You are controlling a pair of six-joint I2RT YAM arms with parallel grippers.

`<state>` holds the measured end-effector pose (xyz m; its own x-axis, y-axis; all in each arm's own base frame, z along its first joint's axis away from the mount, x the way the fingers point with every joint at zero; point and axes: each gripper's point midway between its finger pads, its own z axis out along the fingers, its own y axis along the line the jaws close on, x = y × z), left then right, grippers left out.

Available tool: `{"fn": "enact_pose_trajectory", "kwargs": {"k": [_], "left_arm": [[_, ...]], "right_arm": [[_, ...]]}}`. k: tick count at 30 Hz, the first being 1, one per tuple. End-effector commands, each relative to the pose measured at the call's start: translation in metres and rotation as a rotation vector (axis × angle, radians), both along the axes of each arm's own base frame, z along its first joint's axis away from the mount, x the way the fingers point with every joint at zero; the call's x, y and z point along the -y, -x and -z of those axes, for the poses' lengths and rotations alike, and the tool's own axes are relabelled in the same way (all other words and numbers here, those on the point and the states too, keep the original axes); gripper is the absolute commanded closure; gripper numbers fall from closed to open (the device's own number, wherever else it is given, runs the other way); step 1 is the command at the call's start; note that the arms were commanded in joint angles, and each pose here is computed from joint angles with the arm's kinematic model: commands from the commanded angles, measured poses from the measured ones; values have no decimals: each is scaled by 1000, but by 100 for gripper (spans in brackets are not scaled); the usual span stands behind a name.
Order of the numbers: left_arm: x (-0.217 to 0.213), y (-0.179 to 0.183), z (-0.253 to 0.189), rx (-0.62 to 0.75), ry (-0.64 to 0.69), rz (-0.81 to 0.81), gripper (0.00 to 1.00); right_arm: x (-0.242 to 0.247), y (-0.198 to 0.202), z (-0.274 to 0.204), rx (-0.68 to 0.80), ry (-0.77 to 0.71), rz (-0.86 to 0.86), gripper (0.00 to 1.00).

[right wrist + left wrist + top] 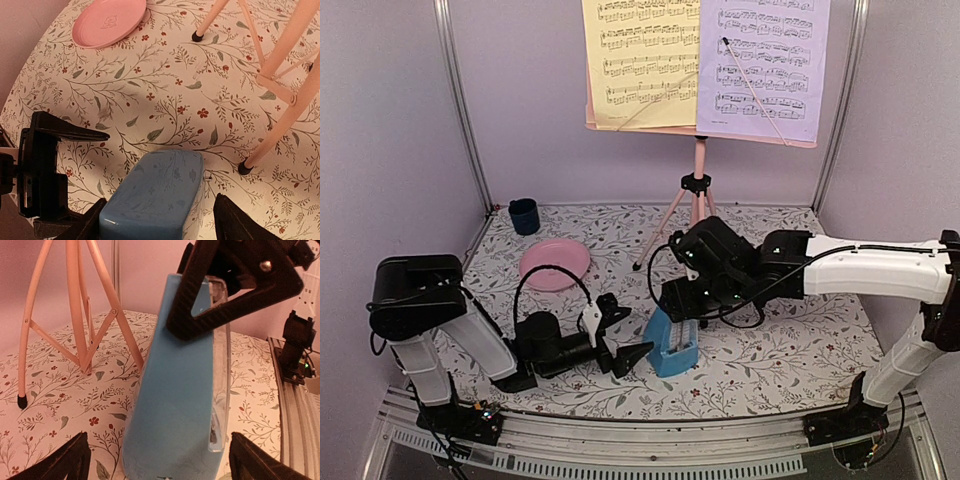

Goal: Set up the instrument practice props

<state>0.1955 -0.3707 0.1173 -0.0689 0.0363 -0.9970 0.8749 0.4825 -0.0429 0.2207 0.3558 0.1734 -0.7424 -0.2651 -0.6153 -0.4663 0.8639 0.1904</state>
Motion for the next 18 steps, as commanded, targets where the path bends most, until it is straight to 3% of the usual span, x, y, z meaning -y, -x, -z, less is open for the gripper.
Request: {"fn": "enact_pose_trajectory", "kwargs": {"k": [1,7,12,18], "left_arm": [[-11,-7,-10,-16,40,-44,3],[-18,-6,-11,-47,45,-55,3],[-24,-3,-14,-79,46,-61,4],[-26,-7,-15,-162,29,-95,8]], "right_arm": [[-23,-11,-34,56,-130,36,22],[-25,-6,-75,107,-249,-12,1],[4,3,-119,231,-396,-32,1],[58,3,-99,214,-450,-58,1]]}}
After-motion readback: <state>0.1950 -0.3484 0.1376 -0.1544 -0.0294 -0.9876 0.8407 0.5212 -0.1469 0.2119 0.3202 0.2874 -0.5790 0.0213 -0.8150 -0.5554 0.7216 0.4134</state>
